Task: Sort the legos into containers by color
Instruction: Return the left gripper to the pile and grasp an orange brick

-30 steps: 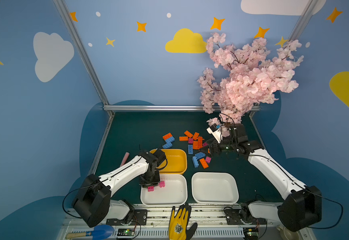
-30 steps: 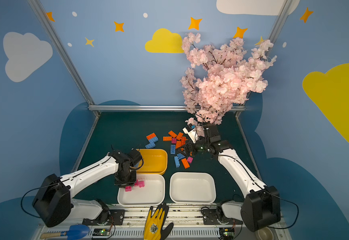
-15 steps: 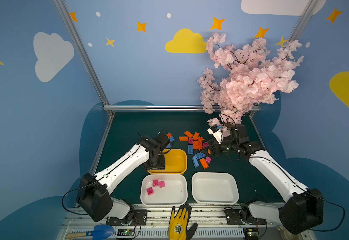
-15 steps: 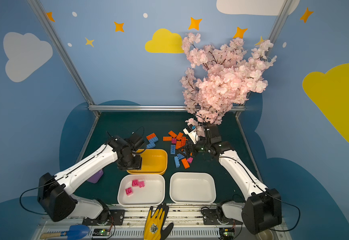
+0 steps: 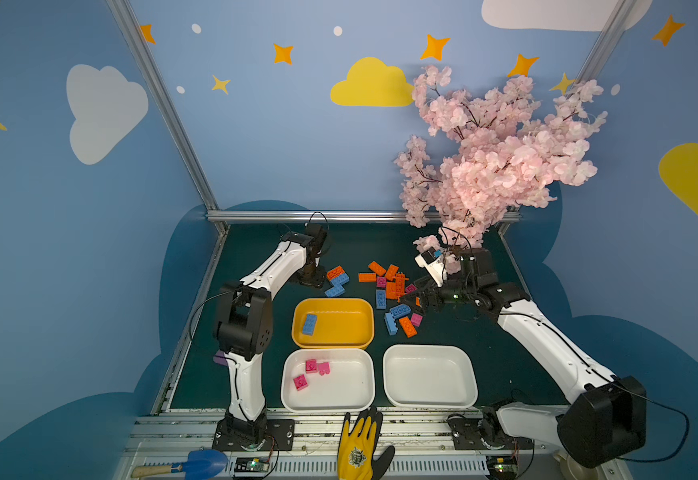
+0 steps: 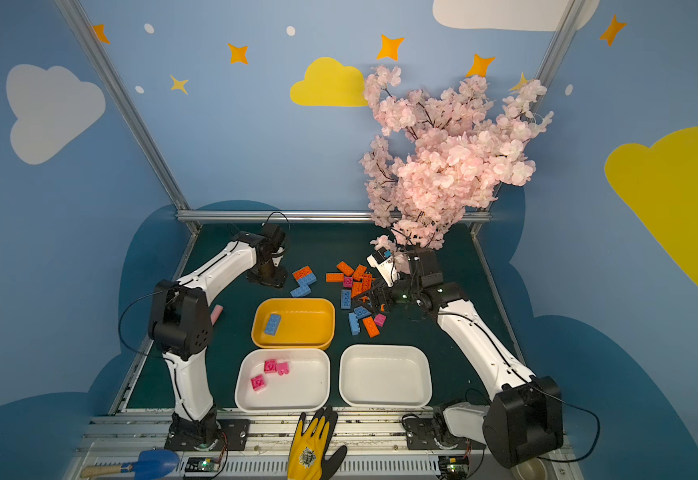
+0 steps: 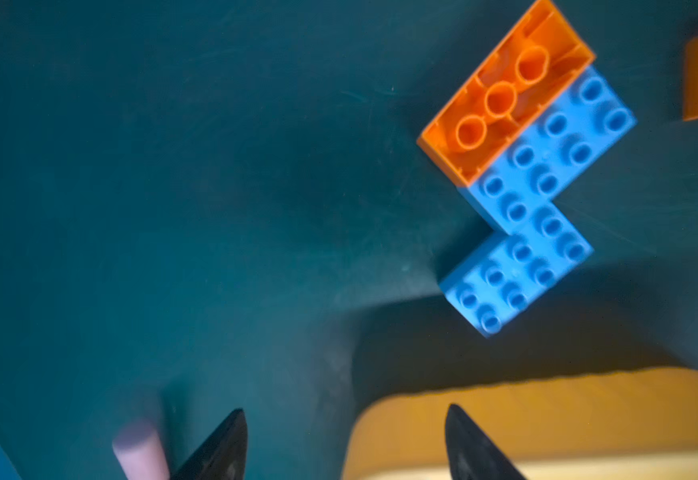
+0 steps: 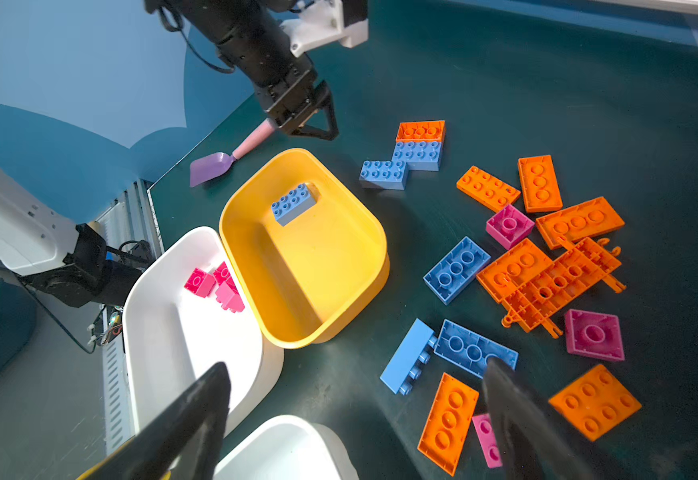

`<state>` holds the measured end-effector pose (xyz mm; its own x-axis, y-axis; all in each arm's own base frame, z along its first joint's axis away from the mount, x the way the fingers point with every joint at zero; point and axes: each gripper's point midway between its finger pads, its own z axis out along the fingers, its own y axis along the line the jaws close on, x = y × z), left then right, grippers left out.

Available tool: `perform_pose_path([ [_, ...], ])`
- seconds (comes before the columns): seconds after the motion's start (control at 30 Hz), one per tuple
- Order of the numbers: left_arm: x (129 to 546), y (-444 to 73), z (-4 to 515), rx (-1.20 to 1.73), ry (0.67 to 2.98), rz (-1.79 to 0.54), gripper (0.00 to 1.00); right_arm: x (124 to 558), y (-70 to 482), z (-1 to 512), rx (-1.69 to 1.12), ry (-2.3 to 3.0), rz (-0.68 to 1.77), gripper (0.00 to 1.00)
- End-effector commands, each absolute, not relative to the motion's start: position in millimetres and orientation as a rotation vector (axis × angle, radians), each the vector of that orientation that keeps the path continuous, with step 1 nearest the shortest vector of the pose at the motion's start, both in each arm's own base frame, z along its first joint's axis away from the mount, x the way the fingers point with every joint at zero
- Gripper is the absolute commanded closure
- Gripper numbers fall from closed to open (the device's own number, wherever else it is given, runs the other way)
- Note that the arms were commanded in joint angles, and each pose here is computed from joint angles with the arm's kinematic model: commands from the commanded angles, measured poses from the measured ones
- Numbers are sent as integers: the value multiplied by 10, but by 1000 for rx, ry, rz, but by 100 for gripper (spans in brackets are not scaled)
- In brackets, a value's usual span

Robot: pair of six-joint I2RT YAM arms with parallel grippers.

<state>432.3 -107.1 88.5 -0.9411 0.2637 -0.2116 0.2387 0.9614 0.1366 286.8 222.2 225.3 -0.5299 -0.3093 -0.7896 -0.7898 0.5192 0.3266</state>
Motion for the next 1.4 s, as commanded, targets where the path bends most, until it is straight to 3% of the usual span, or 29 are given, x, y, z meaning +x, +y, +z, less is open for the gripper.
perform_pose_path([
  [0.0, 4569, -1180, 765, 586, 2833, 149, 24, 2932, 2216, 2349, -891, 2058, 890, 6],
  [0.4, 4872, -1267, 350, 626, 2839, 95, 23, 2903, 2179, 2271, -868, 2090, 889, 6],
  [0.97, 5077, -1575, 245, 691, 2798, 44, 22, 2889, 2156, 2282, -863, 2099, 881, 6],
  [1.17, 5156, -1638, 204, 723, 2785, 27, 28, 2879, 2143, 2286, -865, 2104, 876, 6],
  [1.37, 5183, -1670, 174, 721, 2790, 10, 45, 2883, 2141, 2304, -866, 2103, 875, 6],
])
